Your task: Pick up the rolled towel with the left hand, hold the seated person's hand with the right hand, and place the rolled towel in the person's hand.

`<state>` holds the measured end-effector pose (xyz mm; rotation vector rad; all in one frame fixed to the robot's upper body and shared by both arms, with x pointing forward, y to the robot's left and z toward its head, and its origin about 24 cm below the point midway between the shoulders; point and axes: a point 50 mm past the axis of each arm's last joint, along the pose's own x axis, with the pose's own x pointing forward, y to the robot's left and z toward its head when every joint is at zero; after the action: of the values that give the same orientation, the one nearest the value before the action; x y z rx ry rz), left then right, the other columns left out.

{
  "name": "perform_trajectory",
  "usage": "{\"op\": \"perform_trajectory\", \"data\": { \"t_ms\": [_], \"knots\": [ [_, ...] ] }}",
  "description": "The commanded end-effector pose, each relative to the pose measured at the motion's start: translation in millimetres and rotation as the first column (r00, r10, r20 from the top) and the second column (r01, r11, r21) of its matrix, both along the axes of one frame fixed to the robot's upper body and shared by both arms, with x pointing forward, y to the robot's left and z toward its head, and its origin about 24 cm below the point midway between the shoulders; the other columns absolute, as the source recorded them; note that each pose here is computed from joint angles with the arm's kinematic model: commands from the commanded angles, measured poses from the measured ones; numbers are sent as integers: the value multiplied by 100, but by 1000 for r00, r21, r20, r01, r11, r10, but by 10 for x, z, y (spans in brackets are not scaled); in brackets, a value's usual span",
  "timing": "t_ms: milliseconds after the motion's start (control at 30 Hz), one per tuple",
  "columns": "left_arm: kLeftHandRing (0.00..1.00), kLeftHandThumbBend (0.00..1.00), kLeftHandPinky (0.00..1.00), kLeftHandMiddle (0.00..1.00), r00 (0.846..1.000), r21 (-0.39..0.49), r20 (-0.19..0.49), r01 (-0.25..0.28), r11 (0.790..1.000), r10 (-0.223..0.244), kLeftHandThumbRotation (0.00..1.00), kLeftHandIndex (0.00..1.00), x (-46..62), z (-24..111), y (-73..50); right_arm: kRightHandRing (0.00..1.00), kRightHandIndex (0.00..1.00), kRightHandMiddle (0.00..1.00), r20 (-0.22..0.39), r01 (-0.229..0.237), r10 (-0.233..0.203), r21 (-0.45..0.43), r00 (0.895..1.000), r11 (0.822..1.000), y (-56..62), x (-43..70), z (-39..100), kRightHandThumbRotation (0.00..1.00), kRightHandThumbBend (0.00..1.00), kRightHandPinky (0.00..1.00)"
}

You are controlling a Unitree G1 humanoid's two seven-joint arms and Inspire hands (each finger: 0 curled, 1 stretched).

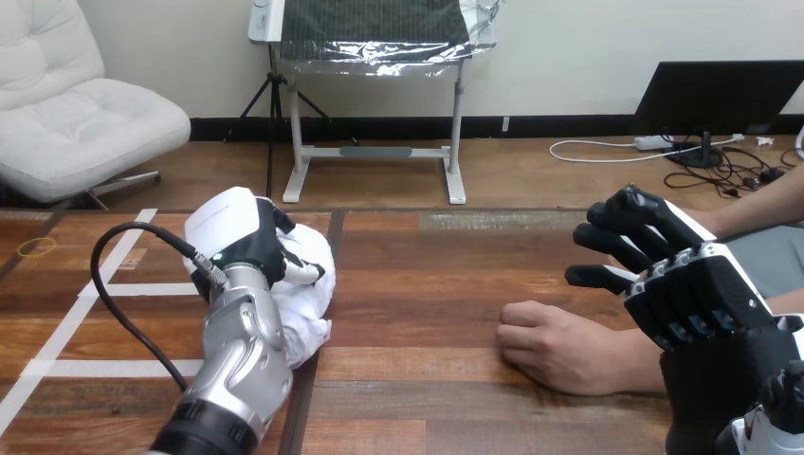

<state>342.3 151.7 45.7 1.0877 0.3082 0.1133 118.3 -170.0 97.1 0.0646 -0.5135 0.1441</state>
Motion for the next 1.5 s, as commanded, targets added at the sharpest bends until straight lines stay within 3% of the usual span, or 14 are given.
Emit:
{"op": "perform_trajectory", "data": {
  "t_ms": [0, 400, 833, 1200, 1467],
  "knots": [
    [44, 59, 33, 62, 998, 23, 66, 22, 999, -24, 0, 72, 68, 221, 39, 79, 80, 81, 82, -7, 7, -5, 997, 1000, 7, 56, 131, 100, 86, 69],
    [50, 62, 35, 62, 999, 70, 24, 27, 997, -29, 0, 74, 51, 249, 60, 79, 80, 81, 85, -4, 5, -7, 996, 1000, 3, 62, 129, 100, 86, 69],
    [58, 65, 39, 67, 999, 81, 37, 25, 996, -28, 0, 76, 27, 303, 67, 79, 80, 81, 81, -5, 6, -8, 997, 1000, 5, 59, 131, 100, 87, 67],
    [68, 79, 53, 73, 998, 98, 65, 0, 995, -6, 1, 77, 1, 390, 54, 79, 80, 81, 82, -5, 6, -10, 997, 1000, 8, 57, 130, 100, 86, 68],
    [73, 82, 60, 78, 993, 87, 118, -38, 996, 28, 10, 79, -58, 490, 22, 79, 80, 81, 78, -9, 10, -9, 997, 1000, 6, 56, 128, 100, 86, 68]
  ]
}}
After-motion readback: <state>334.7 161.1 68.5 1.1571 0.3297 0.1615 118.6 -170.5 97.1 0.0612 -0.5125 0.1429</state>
